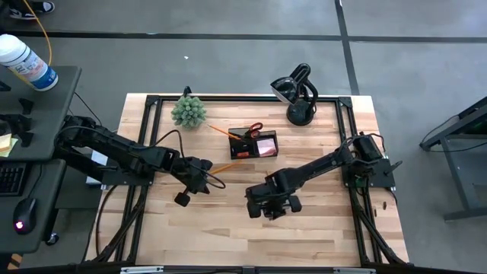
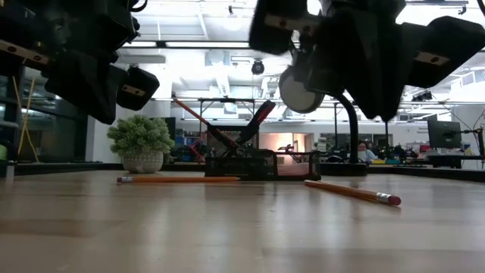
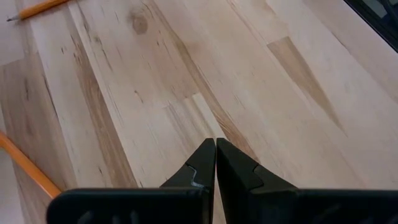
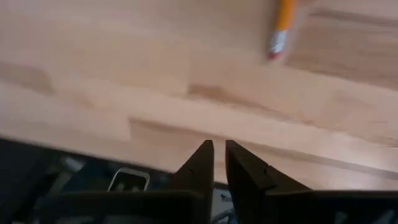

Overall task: Pick and place office supplies into organizer
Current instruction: Put the left pencil into the desk organizer

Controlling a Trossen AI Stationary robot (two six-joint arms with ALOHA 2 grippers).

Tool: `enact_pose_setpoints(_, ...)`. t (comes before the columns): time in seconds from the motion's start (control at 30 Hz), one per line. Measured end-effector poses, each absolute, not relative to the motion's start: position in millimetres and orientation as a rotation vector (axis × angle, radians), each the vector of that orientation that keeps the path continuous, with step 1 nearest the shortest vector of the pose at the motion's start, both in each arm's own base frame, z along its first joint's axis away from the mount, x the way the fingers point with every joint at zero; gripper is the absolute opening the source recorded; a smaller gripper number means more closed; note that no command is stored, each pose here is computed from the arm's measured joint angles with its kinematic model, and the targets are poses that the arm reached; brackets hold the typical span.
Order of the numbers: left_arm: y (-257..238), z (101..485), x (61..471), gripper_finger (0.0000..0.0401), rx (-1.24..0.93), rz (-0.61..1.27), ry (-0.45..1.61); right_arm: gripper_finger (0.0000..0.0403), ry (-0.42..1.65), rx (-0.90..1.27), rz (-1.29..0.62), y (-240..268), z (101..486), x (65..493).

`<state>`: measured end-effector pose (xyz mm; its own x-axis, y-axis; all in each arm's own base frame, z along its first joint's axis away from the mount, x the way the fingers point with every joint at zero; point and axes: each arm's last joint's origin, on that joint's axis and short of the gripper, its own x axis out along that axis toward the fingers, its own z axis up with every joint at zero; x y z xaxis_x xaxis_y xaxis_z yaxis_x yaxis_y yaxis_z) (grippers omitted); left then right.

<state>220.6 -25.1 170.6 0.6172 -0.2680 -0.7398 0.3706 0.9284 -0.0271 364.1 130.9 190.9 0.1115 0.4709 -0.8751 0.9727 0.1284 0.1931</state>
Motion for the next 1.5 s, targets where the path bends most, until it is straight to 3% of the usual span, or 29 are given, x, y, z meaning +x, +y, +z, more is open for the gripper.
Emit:
enact_pose_setpoints(0.33,-25,171,221,0.0005,0.133,-0.369,0.828,0.0084,1.438,1.414,-0.836,127,184,361)
enact_pose_setpoints(0.9,-25,171,220,0.0005,0.126,-0.377,0.829,0.0062,1.422,1.238,-1.006,126,166,352)
enact_pose_setpoints(1.17,-26,171,220,0.0005,0.120,-0.385,0.829,0.0064,1.380,1.313,-0.892,134,158,358)
enact_pose_setpoints(1.5,-26,171,220,0.0005,0.100,-0.377,0.832,0.0077,1.408,1.270,-0.960,132,156,352)
